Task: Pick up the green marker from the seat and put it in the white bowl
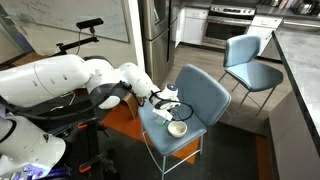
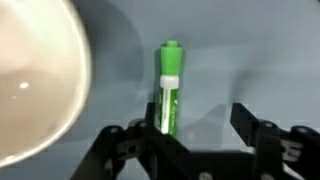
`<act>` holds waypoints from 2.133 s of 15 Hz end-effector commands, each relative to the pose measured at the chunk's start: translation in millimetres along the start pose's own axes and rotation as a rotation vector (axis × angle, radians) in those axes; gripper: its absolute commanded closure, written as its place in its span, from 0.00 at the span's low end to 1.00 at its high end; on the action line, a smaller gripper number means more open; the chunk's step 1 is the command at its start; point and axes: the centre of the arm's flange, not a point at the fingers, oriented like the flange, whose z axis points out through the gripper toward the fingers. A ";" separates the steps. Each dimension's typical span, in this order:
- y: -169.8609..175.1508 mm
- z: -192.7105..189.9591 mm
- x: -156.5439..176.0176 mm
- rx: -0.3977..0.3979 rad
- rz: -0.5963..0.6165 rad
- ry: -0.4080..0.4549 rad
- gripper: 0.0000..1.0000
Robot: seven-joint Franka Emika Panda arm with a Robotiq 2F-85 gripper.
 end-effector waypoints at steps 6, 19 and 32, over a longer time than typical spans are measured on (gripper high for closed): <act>13.5 18.1 11.6 -0.012 -0.007 -0.032 0.86; 37.7 -72.1 3.6 -0.077 0.029 -0.007 0.95; 120.9 -108.0 -32.5 -0.180 0.090 0.019 0.95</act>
